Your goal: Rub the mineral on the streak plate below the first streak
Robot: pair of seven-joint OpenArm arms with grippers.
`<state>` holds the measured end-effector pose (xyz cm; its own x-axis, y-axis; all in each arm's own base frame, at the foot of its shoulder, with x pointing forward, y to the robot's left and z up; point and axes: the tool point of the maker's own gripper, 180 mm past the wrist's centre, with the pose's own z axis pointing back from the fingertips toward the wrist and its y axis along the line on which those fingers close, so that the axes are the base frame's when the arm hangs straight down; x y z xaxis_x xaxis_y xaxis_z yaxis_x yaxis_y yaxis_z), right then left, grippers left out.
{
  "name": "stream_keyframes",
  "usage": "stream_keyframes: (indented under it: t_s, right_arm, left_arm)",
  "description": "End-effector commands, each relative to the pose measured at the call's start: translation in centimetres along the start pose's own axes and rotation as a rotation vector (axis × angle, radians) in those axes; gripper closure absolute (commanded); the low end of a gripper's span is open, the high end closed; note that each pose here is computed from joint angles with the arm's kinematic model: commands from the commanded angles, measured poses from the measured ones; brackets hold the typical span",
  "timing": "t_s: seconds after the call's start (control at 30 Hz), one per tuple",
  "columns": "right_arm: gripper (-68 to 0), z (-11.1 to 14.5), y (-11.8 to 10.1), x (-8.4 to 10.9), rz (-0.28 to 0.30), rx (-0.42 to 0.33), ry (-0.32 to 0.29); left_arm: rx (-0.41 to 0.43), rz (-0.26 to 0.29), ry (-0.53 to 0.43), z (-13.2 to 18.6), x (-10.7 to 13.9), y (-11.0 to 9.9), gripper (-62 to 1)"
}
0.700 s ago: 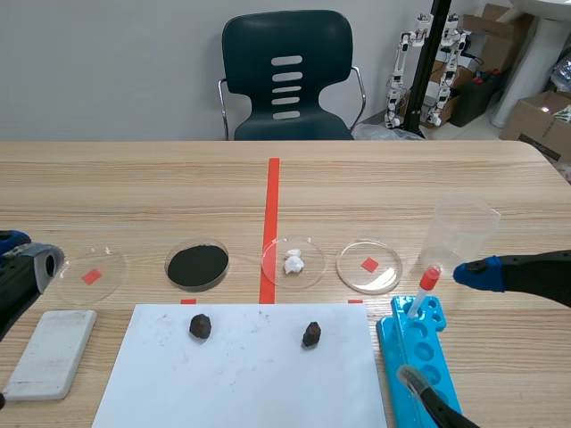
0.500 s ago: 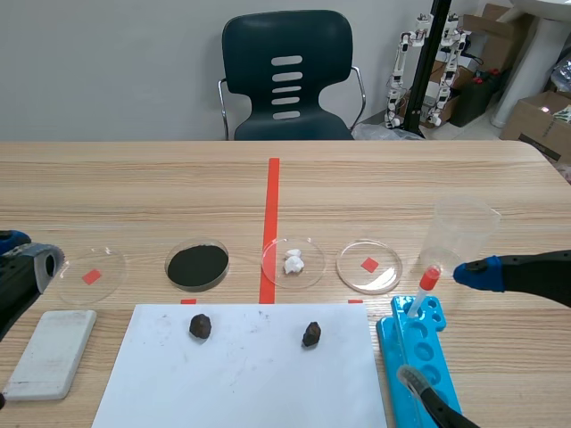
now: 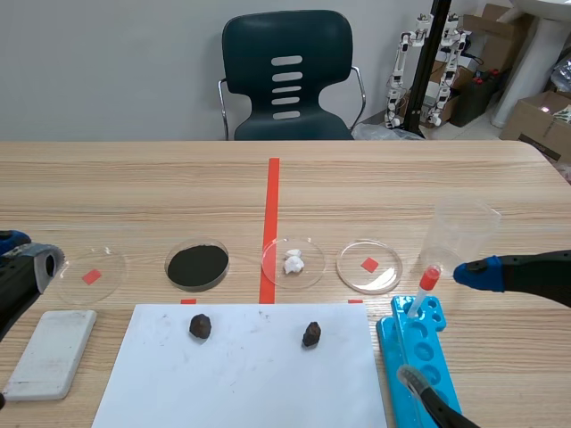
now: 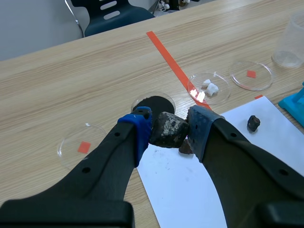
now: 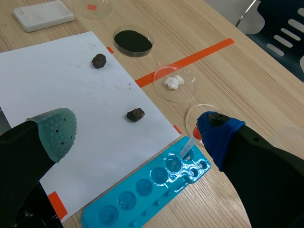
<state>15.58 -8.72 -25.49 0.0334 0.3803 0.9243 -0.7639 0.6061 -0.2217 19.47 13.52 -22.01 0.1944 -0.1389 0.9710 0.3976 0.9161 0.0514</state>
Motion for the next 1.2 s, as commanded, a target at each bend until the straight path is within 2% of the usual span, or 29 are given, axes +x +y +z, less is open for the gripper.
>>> stream_keyframes:
  t_s: [0.0, 0.47, 0.7, 0.9, 1.17]
  right_arm:
    - [-52.9, 0.0, -0.1, 0.5, -0.007, -0.004, -0.019]
    - [-52.9, 0.0, -0.1, 0.5, -0.007, -0.004, -0.019]
    - [-52.9, 0.0, -0.1, 0.5, -0.007, -0.004, -0.019]
    - [-52.9, 0.0, -0.1, 0.5, -0.007, -0.004, -0.019]
    - [-52.9, 0.0, -0.1, 0.5, -0.007, -0.004, -0.019]
  left_arm:
    - [0.003, 0.001, -0.041, -0.1, 1.1, 0.0, -5.1]
    - [0.003, 0.002, -0.035, -0.1, 1.0, 0.0, -5.1]
    - [0.003, 0.003, 0.091, -0.1, -1.3, 0.0, -5.1]
    - [-0.003, 0.006, 0.129, -0.6, -1.9, -0.1, -5.1]
    - [-0.007, 0.033, 0.281, -2.2, -5.4, 0.1, -5.1]
